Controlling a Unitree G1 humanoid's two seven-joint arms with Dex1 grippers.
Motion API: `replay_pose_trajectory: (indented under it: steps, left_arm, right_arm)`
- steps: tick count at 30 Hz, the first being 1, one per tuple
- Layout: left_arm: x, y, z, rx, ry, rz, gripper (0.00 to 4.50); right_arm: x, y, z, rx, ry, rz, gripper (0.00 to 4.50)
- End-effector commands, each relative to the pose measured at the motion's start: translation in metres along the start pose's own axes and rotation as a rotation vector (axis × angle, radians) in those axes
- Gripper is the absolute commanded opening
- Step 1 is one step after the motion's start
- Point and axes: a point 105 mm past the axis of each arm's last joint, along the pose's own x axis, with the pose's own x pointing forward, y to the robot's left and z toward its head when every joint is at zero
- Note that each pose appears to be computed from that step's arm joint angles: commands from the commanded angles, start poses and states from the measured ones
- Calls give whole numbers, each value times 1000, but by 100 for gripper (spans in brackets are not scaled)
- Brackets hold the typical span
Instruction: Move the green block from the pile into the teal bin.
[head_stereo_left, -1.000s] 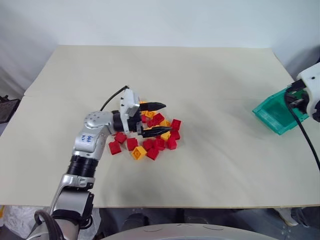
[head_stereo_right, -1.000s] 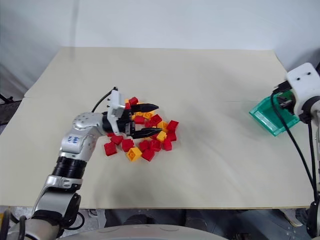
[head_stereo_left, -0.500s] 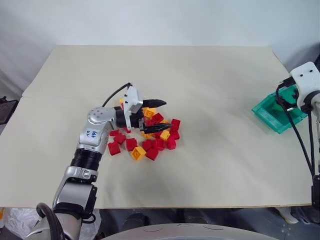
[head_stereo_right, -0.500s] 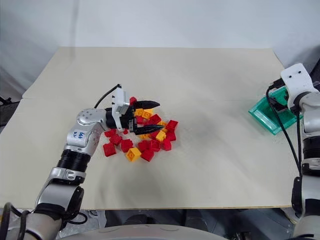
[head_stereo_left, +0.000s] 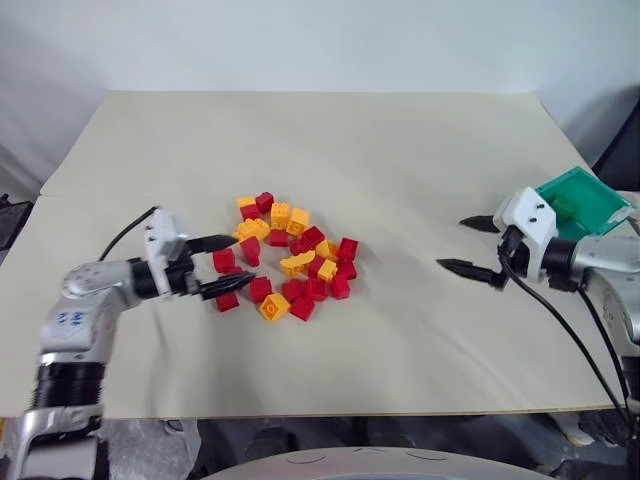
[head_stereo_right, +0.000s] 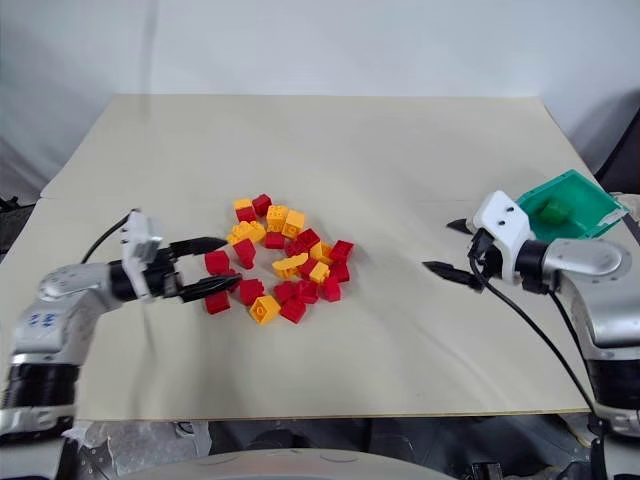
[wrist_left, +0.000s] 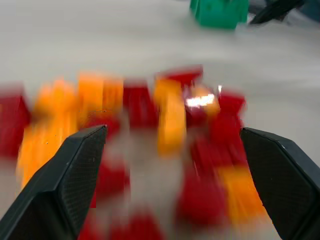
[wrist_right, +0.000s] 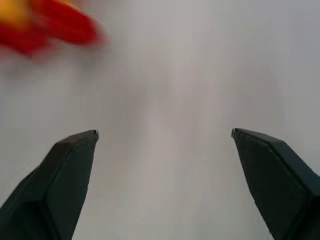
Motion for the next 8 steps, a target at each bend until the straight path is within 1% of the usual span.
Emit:
replay_pose_trajectory:
  steps: [1,5,8]
  left_arm:
    - [-25,-3,5,20,20,16,450]
    - [-46,5,2,59,35,119,450]
    - [-49,4,3,84,32,143,450]
  right_arm:
    - [-9,2,14,-126,-106,21,447]
    - [-6,9,-4,-84,-73,95,447]
    - [-1,7,-8,-66,-87,75,447]
